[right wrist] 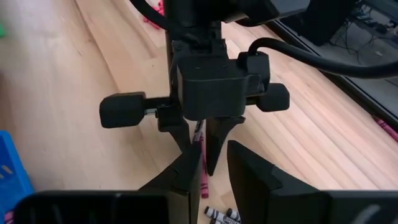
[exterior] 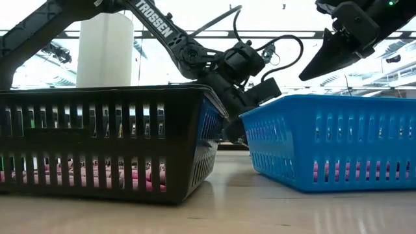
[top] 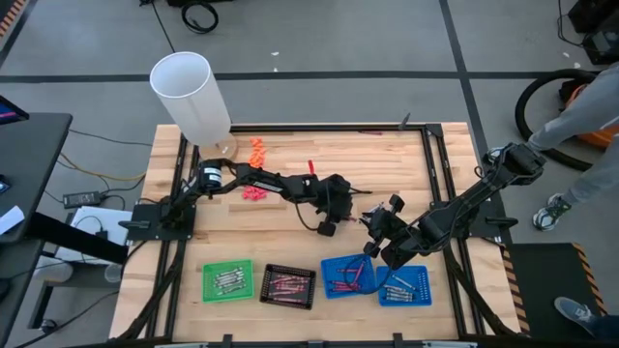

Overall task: Sort crayons
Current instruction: Put the red crayon into the left blue bin

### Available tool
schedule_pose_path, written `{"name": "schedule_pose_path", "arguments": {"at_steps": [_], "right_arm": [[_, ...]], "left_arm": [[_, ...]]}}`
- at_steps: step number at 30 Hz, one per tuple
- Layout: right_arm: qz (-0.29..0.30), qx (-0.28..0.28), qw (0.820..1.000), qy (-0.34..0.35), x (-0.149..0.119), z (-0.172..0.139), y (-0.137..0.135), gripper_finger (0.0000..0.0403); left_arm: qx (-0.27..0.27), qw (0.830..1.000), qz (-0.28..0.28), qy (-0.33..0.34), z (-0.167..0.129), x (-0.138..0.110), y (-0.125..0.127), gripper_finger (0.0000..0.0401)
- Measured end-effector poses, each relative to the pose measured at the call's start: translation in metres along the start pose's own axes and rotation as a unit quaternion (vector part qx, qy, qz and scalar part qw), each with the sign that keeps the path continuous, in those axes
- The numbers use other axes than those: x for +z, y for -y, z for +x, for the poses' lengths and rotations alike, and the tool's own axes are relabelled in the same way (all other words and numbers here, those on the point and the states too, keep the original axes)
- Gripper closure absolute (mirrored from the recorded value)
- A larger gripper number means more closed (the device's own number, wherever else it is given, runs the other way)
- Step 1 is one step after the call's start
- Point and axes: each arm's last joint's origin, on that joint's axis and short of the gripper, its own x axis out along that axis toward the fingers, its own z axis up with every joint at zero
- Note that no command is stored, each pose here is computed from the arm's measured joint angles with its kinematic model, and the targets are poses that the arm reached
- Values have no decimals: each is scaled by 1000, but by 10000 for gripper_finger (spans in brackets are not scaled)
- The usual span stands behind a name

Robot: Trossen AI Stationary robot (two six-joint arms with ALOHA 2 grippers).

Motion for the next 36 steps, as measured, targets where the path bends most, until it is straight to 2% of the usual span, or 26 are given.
{"name": "schedule_pose_path", "arguments": {"at_steps": [9,22,33,36], "right_arm": [[0,2,1000,-2,0,0,0,317],[1,3,1000,-3,0,0,0,317],[0,4,1000,-4,0,0,0,317],[-8,7,1000,-8,-1,0,0,317]], "left_arm": [[-1,1000,2,0,0,0,0,373],[10,1000,6,15,0,2,-1,374],[35,999,14,24,-14,14,-6,374],[44,999,18,7,-23,19,-5,374]]}}
